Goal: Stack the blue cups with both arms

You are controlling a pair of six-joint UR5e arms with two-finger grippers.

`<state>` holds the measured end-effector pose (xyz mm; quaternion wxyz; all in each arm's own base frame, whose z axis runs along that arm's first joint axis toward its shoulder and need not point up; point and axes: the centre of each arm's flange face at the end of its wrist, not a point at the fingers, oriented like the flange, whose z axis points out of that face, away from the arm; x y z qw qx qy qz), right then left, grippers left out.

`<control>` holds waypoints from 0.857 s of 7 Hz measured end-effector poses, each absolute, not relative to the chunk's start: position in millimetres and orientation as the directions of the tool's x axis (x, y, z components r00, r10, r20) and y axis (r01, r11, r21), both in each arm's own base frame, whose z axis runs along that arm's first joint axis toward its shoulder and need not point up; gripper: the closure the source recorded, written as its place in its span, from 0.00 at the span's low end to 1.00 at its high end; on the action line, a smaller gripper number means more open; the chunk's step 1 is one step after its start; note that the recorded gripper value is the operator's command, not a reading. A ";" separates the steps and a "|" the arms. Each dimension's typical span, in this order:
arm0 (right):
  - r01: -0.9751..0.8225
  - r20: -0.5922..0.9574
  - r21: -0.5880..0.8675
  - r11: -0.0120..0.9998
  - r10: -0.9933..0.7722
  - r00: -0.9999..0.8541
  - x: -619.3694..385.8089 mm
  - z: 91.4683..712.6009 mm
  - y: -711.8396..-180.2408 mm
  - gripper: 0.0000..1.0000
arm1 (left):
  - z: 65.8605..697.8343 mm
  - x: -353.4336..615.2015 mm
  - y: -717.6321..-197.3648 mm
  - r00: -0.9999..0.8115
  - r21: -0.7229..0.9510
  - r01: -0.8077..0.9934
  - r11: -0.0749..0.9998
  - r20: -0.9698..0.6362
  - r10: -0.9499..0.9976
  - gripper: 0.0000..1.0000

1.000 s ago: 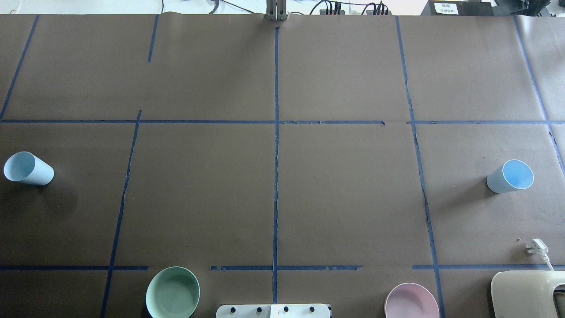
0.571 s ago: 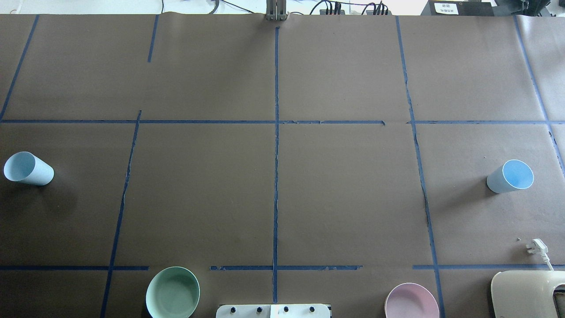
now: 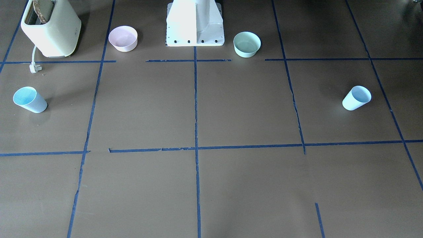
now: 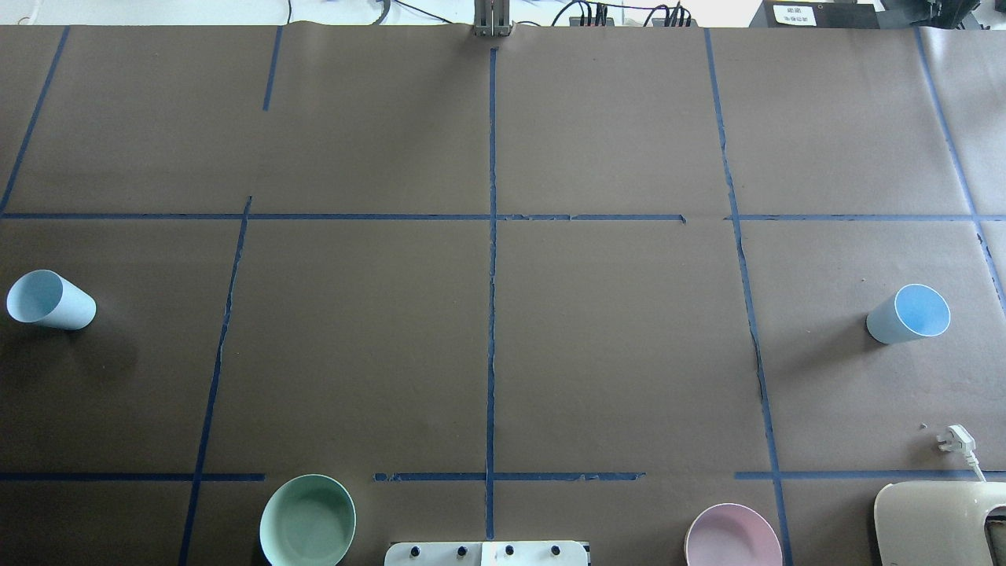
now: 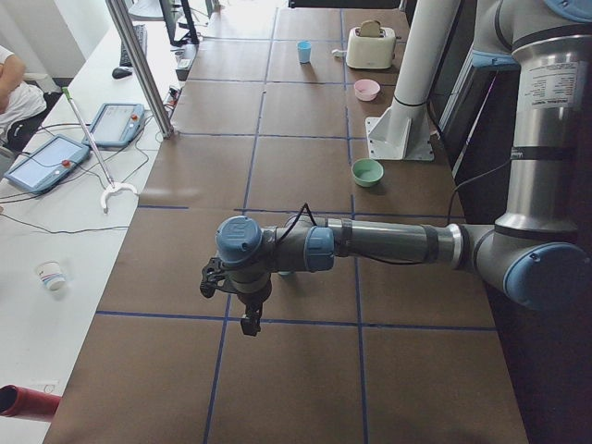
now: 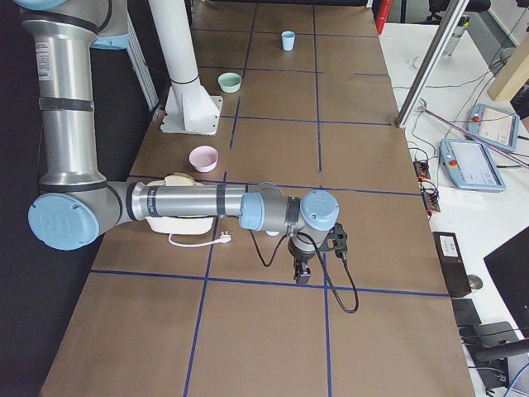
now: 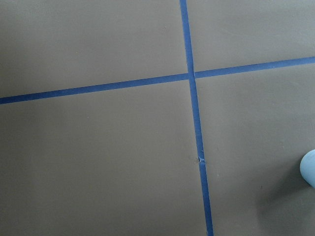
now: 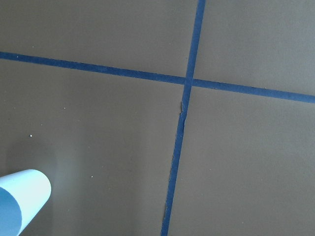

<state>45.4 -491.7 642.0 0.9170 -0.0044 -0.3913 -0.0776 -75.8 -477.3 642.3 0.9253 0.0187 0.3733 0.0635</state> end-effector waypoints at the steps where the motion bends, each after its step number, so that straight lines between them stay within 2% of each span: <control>1: 0.146 0.718 0.052 0.988 -0.138 0.682 45.2 642.4 -491.4 0.00 | 640.6 -73.7 -473.5 0.710 0.088 -0.109 0.990 -0.690 0.139 0.00; 3: 0.146 0.718 0.051 0.988 -0.138 0.682 45.1 642.6 -491.2 0.00 | 631.9 -35.9 -477.8 0.684 0.115 -0.150 0.982 -0.705 0.187 0.00; 6: 0.146 0.720 0.049 0.988 -0.136 0.680 44.9 643.5 -491.0 0.00 | 617.1 64.2 -483.4 0.663 0.061 -0.096 0.994 -0.741 0.110 0.00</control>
